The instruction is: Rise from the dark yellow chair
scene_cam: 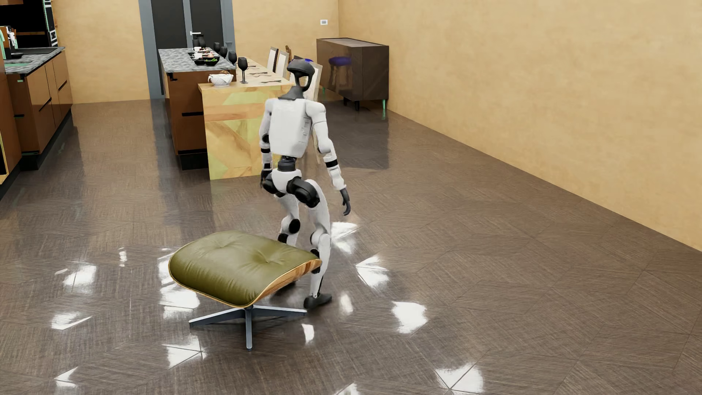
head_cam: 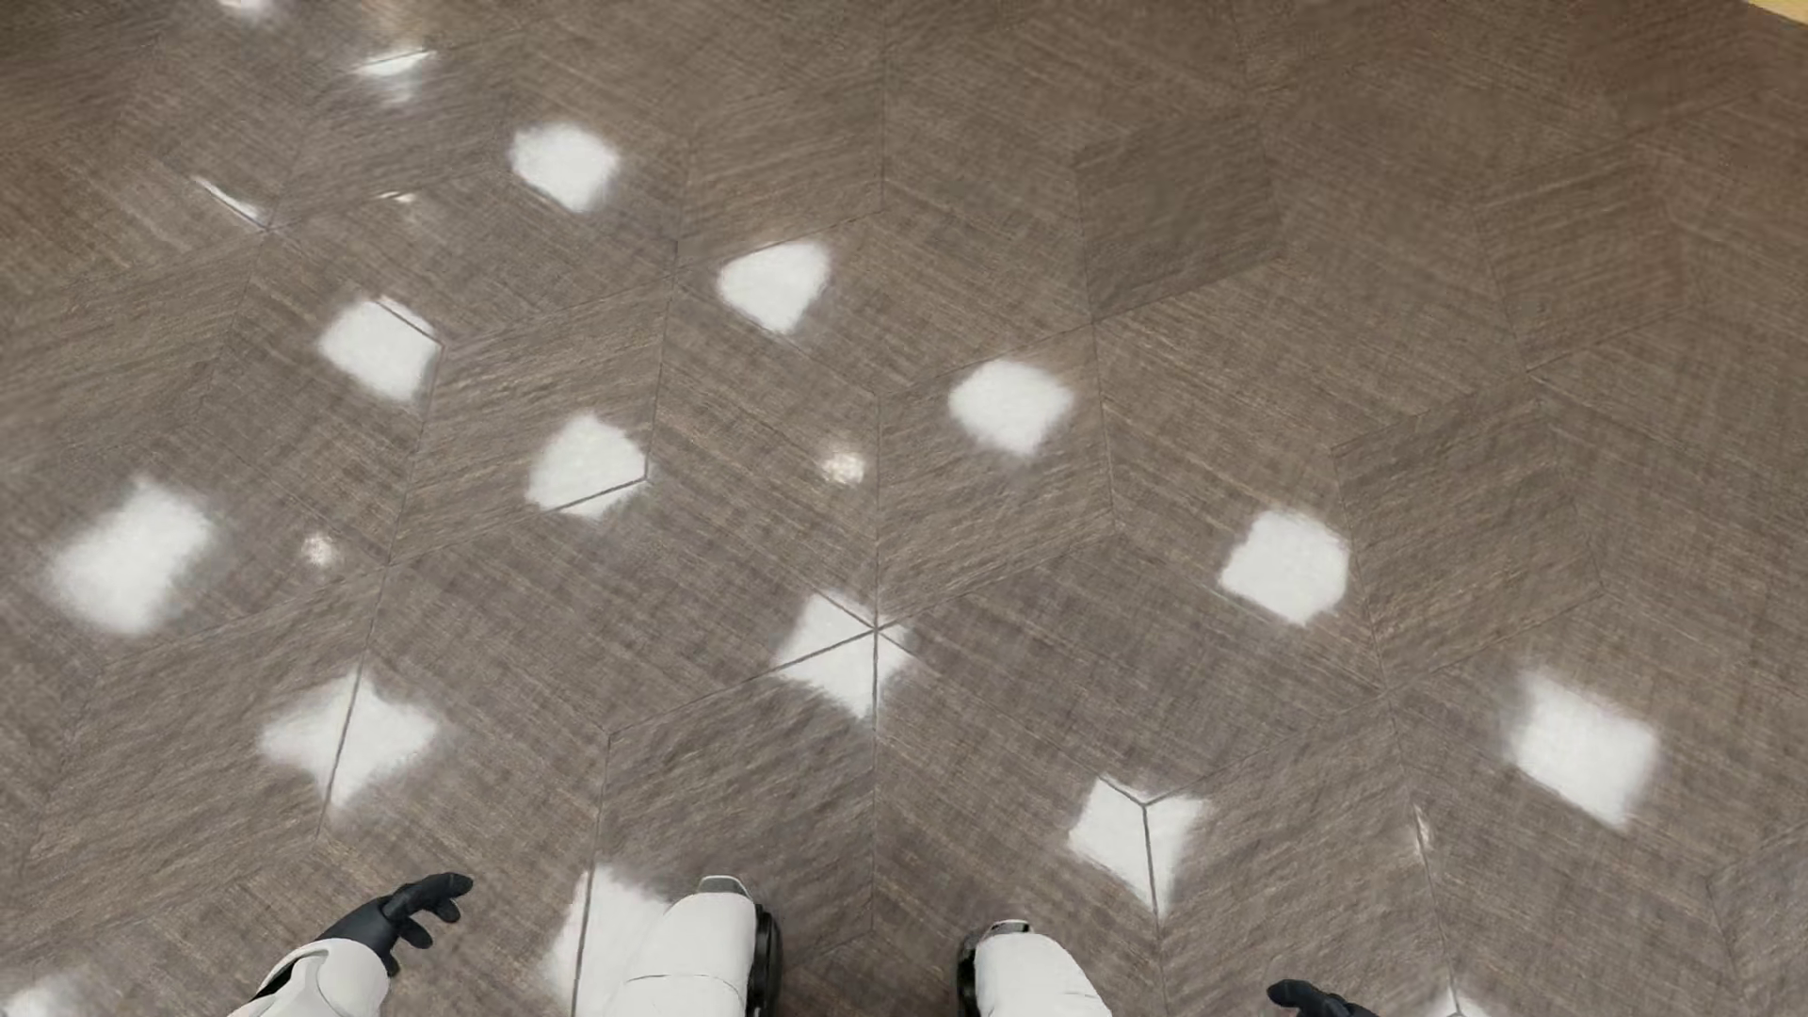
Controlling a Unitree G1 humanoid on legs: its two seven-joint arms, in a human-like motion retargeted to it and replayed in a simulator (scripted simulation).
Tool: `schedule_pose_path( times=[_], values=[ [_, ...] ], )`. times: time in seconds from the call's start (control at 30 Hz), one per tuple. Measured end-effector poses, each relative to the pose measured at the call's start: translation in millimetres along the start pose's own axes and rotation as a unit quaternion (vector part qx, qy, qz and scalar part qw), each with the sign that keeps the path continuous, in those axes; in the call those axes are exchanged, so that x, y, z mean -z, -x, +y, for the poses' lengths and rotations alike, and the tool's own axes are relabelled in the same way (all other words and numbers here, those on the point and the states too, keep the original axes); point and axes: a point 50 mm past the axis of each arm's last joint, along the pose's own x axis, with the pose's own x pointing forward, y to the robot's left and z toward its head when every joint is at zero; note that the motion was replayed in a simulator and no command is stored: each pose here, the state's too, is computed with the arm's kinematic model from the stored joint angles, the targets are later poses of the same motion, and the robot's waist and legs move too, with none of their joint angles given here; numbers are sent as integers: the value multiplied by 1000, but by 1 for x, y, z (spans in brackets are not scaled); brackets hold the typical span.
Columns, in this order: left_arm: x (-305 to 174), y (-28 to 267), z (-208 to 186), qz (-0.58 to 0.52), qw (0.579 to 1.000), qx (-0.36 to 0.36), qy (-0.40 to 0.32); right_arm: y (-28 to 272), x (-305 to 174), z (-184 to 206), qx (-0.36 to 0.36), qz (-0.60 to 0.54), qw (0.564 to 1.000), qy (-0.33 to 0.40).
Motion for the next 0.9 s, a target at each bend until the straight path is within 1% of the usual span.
schedule_pose_path(
  times=[0.1, 0.2, 0.33, 0.43, 0.5, 0.57, 0.63, 0.7, 0.77, 0.83, 0.9],
  values=[
    [14, 2, -4, 22, 1000, 5, 10, 5, 35, 11, -6, 57, 998, -22],
    [23, 4, -6, 39, 999, 6, 22, 7, 49, 13, -15, 85, 996, -25],
    [36, 5, -5, 60, 998, 16, 7, 4, 36, 6, 6, 59, 997, -56],
    [32, 6, -16, 53, 998, 31, 4, 4, 34, -2, 36, 43, 995, -78],
    [34, 7, -20, 52, 998, 36, -17, 4, 35, -1, 38, 45, 994, -90],
    [31, 6, -11, 42, 998, 22, -45, 5, 32, 4, 45, 46, 991, -117],
    [26, 4, -1, 37, 997, 4, -62, 7, 36, 18, 24, 59, 990, -128],
    [24, 2, 10, 32, 998, -12, -50, 9, 40, 31, -10, 72, 989, -125],
    [25, 2, 18, 29, 998, -23, -45, 12, 43, 42, -24, 83, 987, -137],
    [28, 2, 18, 31, 998, -23, -52, 15, 52, 50, -29, 100, 984, -146],
    [28, 3, 10, 33, 998, -9, -55, 20, 71, 53, -34, 129, 980, -148]
  ],
)
